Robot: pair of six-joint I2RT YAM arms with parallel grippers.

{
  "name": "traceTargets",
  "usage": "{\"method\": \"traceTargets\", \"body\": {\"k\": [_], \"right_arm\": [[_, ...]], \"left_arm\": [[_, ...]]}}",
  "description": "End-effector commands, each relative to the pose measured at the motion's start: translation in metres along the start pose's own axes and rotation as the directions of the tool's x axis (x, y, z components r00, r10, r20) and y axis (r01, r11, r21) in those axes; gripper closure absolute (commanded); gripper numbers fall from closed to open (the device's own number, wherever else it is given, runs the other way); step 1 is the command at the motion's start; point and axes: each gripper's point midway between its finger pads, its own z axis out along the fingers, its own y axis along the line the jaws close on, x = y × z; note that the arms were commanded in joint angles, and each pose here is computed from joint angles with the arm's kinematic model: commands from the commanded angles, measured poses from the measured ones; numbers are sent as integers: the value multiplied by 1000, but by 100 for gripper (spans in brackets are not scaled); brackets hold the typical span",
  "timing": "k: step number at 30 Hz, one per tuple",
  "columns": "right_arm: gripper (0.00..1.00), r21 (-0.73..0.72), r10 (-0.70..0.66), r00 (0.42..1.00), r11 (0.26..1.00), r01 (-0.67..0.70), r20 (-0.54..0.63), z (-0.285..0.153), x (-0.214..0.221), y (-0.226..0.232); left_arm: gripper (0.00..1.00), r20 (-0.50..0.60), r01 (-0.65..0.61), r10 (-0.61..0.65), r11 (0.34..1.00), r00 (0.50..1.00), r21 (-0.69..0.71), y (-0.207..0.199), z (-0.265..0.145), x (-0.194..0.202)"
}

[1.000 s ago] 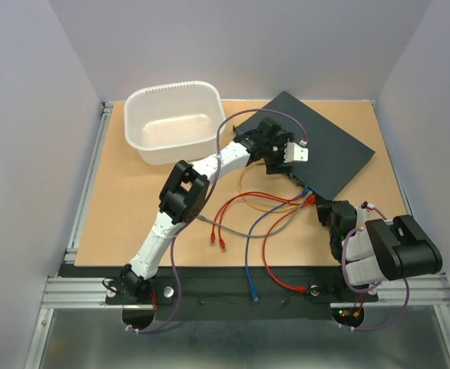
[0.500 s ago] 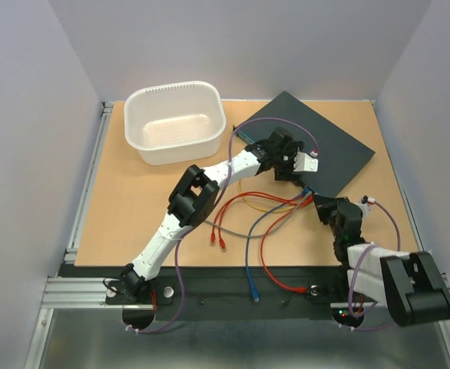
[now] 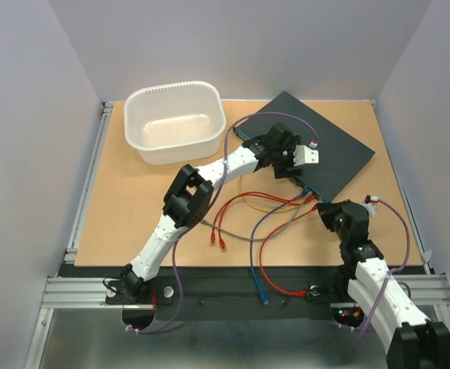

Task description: Pull the plug from the switch port

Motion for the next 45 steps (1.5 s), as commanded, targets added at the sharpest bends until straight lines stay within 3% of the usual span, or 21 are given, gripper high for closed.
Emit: {"method": "traceTargets", "body": {"k": [1,4,5,8,11,17,21,24,32,37,38,39,42,43,45], "right_arm": [[100,95,-149,985,985,141,81,-19,-34,9],[100,43,-175,974,984,170,145,-27,-52,32],[100,27,-185,972,983,183,143,-29,-53,39],[100,-24,-193,968,980,199,158,-39,-63,64],[100,-74,-196,968,975,209,155,-49,-70,89],[100,-121,-162,975,976,181,151,-60,-73,106],[100,-143,-143,975,975,168,168,-67,-78,114],[100,-143,-144,974,975,170,177,-68,-81,117],[100,-137,-151,970,974,179,192,-70,-86,121],[99,-136,-150,965,974,182,217,-73,-91,121],[99,-140,-148,964,973,182,221,-74,-92,123],[100,-139,-149,963,973,183,223,-74,-92,122],[100,-122,-155,963,975,185,223,-72,-92,117],[91,-113,-159,962,976,188,223,-71,-92,116],[53,-96,-159,959,978,186,236,-70,-95,114]], "left_arm": [[12,177,67,-51,994,983,-86,43,-109,-103],[11,301,122,-151,986,942,114,3,-151,-144],[10,287,158,-213,967,934,202,-21,-149,-138],[1,316,103,-234,919,919,380,-86,-155,-155],[1,327,74,-209,922,922,381,-111,-147,-164],[1,315,124,-239,930,918,346,-110,-116,-158],[10,288,151,-270,914,919,377,-122,-102,-146],[25,281,166,-292,903,914,397,-129,-103,-143],[28,266,185,-359,840,895,511,-159,-107,-144],[58,229,233,-407,810,884,538,-166,-103,-143],[70,231,237,-410,812,882,534,-164,-103,-145],[100,230,249,-416,815,880,523,-161,-104,-146],[100,254,248,-428,814,867,525,-153,-117,-162],[100,266,244,-433,811,861,531,-150,-123,-169],[100,294,252,-454,809,841,531,-138,-141,-190]]}}
